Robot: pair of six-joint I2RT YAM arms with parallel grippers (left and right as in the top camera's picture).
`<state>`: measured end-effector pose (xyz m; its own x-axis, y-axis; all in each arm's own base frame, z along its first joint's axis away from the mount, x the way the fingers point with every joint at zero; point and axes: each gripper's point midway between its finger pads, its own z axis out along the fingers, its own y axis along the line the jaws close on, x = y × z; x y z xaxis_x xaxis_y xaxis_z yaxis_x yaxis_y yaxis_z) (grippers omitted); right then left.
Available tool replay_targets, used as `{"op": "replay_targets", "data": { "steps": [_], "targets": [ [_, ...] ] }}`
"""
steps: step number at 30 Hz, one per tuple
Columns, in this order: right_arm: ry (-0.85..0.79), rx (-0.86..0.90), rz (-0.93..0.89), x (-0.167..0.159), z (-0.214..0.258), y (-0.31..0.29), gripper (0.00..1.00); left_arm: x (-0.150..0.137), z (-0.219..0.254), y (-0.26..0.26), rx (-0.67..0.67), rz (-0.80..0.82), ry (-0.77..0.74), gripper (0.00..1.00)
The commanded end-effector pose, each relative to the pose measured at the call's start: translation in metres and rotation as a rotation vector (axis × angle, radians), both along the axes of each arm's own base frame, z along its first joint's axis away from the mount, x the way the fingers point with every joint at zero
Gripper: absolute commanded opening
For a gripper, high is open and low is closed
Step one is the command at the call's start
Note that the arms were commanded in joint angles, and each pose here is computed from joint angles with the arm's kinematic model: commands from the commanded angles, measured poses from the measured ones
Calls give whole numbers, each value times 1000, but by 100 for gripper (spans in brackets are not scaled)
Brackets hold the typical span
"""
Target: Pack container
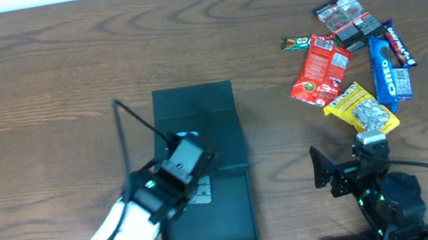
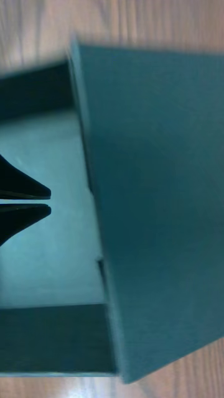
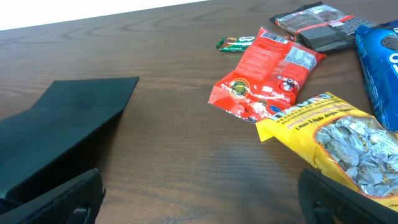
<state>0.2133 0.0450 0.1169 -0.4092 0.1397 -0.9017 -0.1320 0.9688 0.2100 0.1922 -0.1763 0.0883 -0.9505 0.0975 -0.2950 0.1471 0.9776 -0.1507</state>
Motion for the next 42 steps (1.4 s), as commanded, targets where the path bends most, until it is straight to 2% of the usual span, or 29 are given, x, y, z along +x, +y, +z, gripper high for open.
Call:
{"op": "replay_targets", "data": {
  "steps": [1, 10, 15, 23, 30, 38, 42],
  "targets": [
    [-1, -13, 0, 0, -2, -1, 99, 0, -13, -12, -26, 104, 62, 6],
    [-1, -13, 0, 0, -2, -1, 99, 1, -37, -15, -6, 227, 126, 6],
    [-1, -13, 0, 0, -2, -1, 99, 11, -54, -20, -7, 247, 108, 6],
    [-1, -13, 0, 0, -2, -1, 99, 53, -65, -13, -28, 303, 48, 6],
    [-1, -13, 0, 0, -2, -1, 99, 120, -32, -8, -95, 277, -72, 6],
    [-1, -13, 0, 0, -2, -1, 99, 164, -37, -32, -48, 200, -30, 6],
    [-1, -13, 0, 0, -2, -1, 99, 181, -45, -51, -73, 173, 6, 6]
  ]
}}
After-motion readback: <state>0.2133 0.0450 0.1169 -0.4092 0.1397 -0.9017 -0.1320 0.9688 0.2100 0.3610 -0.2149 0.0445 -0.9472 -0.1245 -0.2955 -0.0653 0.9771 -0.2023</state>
